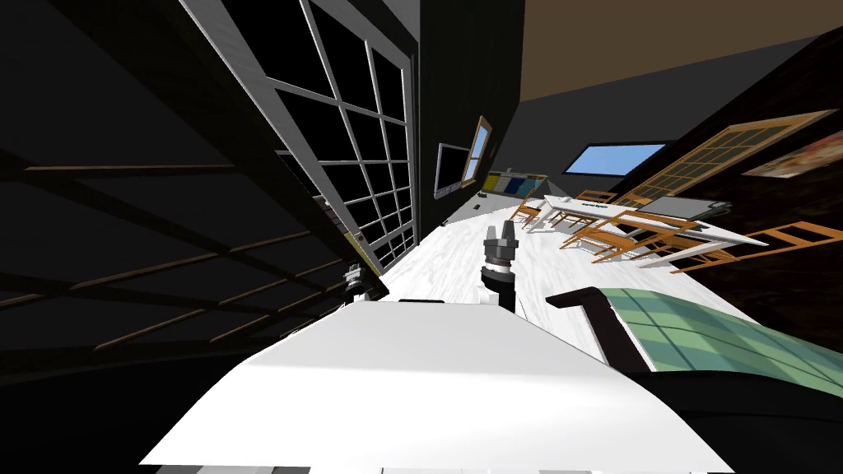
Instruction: Pull the door open
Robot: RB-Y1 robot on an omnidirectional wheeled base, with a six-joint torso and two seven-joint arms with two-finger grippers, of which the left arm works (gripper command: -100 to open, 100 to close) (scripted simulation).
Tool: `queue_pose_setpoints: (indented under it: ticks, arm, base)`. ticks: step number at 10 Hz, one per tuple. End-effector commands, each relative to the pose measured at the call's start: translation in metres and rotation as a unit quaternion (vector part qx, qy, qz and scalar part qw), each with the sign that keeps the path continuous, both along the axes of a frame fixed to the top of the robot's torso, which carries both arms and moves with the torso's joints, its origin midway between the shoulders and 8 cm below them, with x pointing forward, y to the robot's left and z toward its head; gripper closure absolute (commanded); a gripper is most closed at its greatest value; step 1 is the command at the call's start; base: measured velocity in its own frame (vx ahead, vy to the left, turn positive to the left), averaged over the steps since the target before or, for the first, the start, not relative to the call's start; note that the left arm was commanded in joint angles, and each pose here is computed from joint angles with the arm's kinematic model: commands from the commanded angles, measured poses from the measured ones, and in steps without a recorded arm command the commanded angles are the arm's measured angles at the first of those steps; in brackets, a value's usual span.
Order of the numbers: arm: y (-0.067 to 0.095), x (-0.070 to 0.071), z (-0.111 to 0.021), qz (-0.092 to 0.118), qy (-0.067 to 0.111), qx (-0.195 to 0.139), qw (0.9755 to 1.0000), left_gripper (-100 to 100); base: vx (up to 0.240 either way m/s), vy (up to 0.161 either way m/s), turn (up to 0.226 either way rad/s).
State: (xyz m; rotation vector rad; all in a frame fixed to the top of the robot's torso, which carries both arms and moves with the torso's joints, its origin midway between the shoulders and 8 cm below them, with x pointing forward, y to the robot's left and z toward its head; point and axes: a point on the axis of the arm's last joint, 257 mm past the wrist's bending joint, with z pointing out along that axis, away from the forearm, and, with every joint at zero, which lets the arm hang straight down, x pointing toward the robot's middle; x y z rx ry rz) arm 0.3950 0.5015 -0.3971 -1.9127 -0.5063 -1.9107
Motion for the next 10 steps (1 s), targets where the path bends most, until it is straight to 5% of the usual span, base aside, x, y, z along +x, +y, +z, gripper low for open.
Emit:
queue_pose_setpoints:
  ticks: [1, 4, 10]
  arm:
    - [-0.001, 0.000, -0.001, -0.001, 0.001, -0.001, 1.0000, 100]
    - [-0.001, 0.000, -0.001, -0.001, 0.001, -0.001, 1.0000, 100]
    - [-0.026, 0.014, 0.000, -0.046, -0.002, -0.005, 0.9989, 100]
  base:
    - [-0.008, 0.004, -0.015]
    - [-0.002, 0.000, -0.001]
    - [-0.173, 0.001, -0.051]
